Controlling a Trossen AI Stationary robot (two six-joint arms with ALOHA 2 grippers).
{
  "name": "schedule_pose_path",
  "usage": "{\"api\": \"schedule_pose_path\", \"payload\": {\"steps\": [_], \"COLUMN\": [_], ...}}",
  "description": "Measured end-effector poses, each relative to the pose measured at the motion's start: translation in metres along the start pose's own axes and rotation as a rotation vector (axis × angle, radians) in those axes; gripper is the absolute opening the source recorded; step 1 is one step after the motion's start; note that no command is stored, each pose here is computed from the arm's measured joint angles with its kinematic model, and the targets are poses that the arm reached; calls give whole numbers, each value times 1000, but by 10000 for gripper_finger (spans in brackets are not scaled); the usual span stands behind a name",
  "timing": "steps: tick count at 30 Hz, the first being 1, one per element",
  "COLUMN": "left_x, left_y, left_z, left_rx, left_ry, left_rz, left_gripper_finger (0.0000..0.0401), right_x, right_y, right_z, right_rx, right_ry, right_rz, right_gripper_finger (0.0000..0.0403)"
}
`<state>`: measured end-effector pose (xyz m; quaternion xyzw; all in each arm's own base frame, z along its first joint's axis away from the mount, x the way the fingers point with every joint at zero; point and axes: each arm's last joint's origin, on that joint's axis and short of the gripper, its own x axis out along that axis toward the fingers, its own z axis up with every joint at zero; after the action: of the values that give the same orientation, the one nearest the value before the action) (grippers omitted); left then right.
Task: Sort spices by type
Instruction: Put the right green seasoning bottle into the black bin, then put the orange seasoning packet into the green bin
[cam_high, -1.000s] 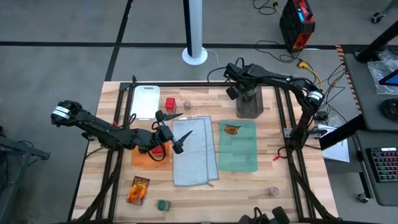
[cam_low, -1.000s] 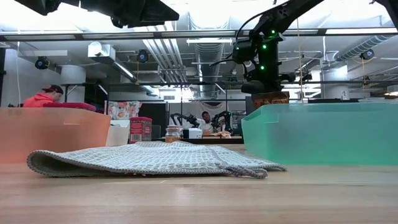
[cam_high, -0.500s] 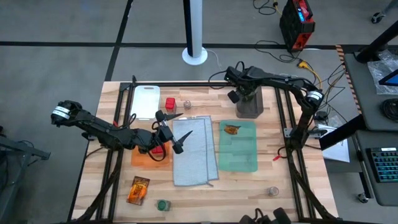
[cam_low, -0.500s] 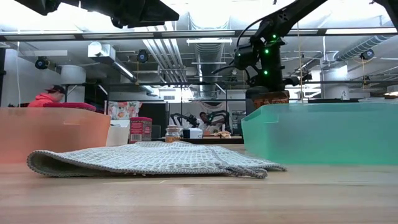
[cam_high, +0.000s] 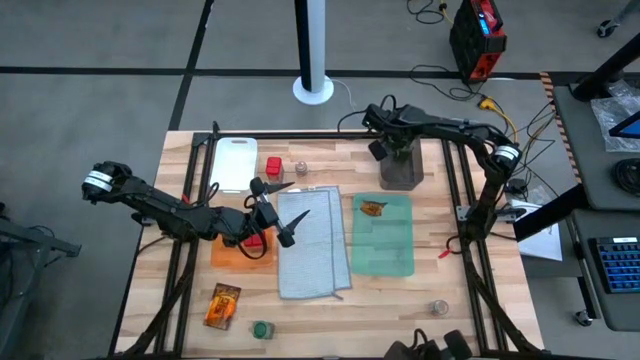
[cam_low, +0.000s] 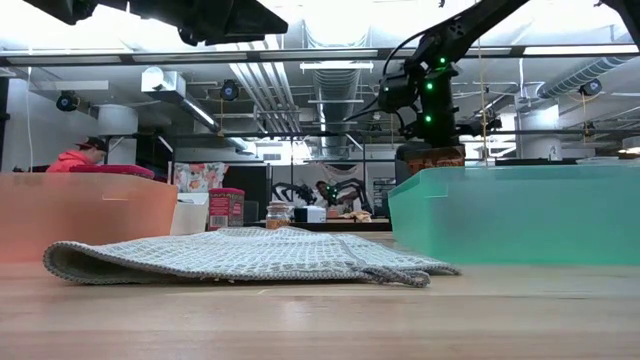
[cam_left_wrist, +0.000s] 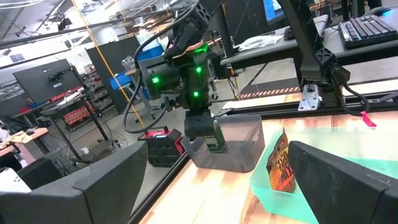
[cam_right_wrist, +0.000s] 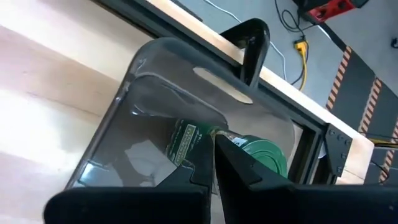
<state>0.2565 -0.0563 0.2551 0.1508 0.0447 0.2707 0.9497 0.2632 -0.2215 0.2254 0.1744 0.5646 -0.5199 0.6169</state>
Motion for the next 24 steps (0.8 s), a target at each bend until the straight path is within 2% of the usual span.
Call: {"api": "schedule_pose_path", "payload": {"steps": [8,14,19,24], "left_x": [0,-4,-14,-19], "left_y": [-1,-2,-5,-14], "left_z": [-1,1,5,9], "left_rx": [3,-15,-74,-164], "left_ry": [8,3,3,107], "left_rz": [-3,-17,-75,-229], "left_gripper_finger": [370,370,370,370], "right_x": [-4,-43,-88,-120], "right_y": [-3,-2,13,39], "right_z": [1,-8,-41,-91], "right_rx": [10,3,-69,-139], "right_ry": [-25,-135,-287,-466], "right_rz": [-15,41,147,321], "right_gripper_finger": [9,9,9,9]}}
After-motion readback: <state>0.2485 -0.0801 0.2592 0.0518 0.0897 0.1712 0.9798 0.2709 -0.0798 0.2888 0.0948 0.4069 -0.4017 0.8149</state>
